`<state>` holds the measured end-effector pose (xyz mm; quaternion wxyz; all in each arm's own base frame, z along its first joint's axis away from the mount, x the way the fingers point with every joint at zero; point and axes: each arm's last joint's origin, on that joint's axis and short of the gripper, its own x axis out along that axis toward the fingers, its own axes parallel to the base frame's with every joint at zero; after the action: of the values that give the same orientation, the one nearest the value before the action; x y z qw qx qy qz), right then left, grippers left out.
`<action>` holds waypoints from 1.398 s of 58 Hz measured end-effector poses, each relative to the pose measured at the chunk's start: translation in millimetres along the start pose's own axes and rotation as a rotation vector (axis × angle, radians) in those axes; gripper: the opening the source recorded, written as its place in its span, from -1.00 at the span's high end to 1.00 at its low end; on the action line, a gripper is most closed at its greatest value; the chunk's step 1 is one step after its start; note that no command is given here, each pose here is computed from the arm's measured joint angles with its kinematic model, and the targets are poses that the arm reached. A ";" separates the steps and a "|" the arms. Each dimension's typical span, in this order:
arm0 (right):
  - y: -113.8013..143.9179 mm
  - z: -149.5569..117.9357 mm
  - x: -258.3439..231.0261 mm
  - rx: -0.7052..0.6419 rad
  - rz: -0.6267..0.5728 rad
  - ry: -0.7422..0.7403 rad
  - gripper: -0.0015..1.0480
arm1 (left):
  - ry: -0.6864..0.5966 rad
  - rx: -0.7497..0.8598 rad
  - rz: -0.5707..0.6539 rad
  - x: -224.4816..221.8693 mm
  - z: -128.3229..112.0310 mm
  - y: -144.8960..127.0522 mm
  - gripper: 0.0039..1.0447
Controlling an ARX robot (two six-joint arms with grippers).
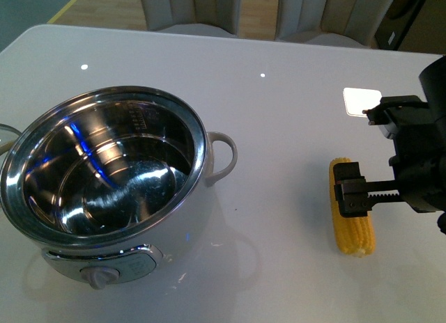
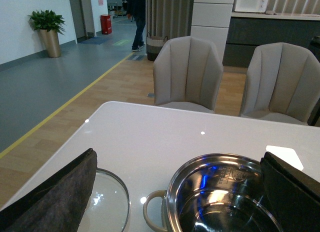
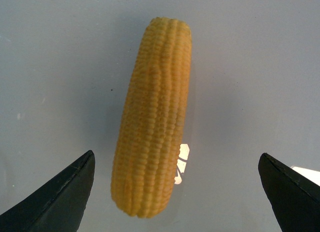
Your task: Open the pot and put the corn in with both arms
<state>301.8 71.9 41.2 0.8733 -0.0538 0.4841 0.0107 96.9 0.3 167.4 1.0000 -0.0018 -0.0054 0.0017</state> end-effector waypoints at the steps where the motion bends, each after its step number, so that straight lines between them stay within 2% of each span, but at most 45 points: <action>1: 0.7 0.1 2.5 -0.001 0.001 0.002 -0.83 | 0.000 0.000 0.000 0.0 0.0 0.0 -0.88; 28: 21.5 -2.9 38.4 -0.026 0.010 0.067 -0.83 | 0.000 0.000 0.000 0.0 0.0 0.0 -0.88; 30: 23.1 -3.7 39.9 -0.025 0.010 0.070 -0.79 | 0.000 0.000 0.000 0.0 0.0 0.0 -0.88; 40: 28.1 -8.0 44.7 -0.038 0.003 0.084 -0.29 | 0.000 0.000 0.000 0.0 0.0 0.0 -0.88; 43: 28.7 -9.3 45.6 -0.037 0.001 0.089 -0.06 | 0.000 0.000 0.000 0.0 0.0 0.0 -0.88; 51: 28.6 -9.2 45.7 -0.017 0.000 0.088 0.24 | 0.000 0.000 0.000 0.0 0.0 0.0 -0.88; 62: 25.5 -6.1 42.0 0.059 0.028 0.067 0.44 | 0.000 0.000 0.000 0.0 0.0 0.0 -0.88; 73: 29.5 12.3 11.3 0.186 0.169 -0.040 0.55 | 0.000 0.000 0.000 0.0 0.0 0.0 -0.88; 81: 39.6 36.9 -24.0 0.239 0.284 -0.151 0.56 | 0.000 0.000 0.000 0.0 0.0 0.0 -0.88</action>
<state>317.5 115.9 77.5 0.8970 0.1198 0.4178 0.0802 96.9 0.4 167.4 1.0000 -0.0018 -0.0054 0.0019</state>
